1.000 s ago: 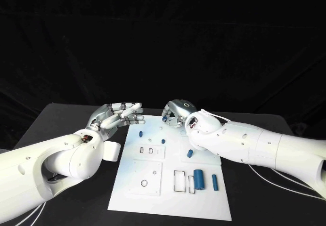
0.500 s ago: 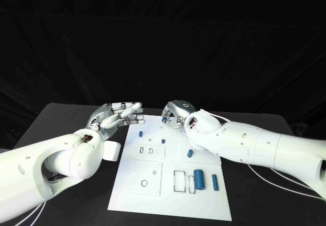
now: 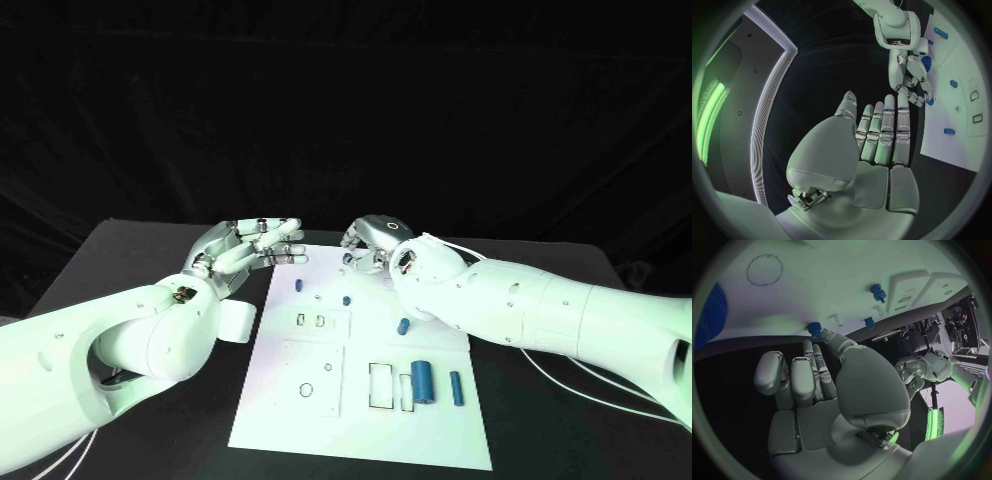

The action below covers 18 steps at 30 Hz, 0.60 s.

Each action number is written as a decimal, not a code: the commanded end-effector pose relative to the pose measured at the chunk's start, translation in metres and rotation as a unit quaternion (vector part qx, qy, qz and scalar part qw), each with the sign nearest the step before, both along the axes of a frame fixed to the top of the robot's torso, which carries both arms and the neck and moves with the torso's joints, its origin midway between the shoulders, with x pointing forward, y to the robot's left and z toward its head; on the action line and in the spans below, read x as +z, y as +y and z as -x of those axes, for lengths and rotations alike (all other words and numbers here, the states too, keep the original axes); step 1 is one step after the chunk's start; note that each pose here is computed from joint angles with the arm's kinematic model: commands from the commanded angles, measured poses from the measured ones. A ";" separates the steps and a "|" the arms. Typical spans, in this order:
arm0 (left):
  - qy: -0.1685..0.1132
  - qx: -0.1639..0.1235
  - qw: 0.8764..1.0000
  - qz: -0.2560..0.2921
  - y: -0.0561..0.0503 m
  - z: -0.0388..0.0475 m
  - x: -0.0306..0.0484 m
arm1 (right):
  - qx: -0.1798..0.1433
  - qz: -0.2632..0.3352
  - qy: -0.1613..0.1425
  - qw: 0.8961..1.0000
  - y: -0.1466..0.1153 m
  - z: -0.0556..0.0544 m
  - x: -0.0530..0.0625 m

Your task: Assemble the parts on the task board

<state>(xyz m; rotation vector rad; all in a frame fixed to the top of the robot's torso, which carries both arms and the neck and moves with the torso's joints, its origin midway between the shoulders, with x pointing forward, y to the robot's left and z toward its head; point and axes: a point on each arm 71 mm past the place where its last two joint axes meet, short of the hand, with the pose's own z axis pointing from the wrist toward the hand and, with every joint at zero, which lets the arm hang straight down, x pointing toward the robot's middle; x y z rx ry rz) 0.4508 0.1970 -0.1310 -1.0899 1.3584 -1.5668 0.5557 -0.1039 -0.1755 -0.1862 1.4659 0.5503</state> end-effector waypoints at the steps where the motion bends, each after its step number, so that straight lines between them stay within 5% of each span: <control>1: -0.004 -0.012 1.000 0.006 -0.003 0.0005 0.0020 | 0.001 0.004 0.009 1.000 0.000 0.000 -0.001; 11: -0.005 -0.010 1.000 0.006 0.000 0.0002 0.0026 | -0.001 -0.023 0.008 1.000 -0.027 0.017 0.009; 18: -0.004 -0.008 1.000 0.005 0.005 0.0000 0.0027 | -0.030 -0.063 0.070 0.995 -0.076 0.036 0.026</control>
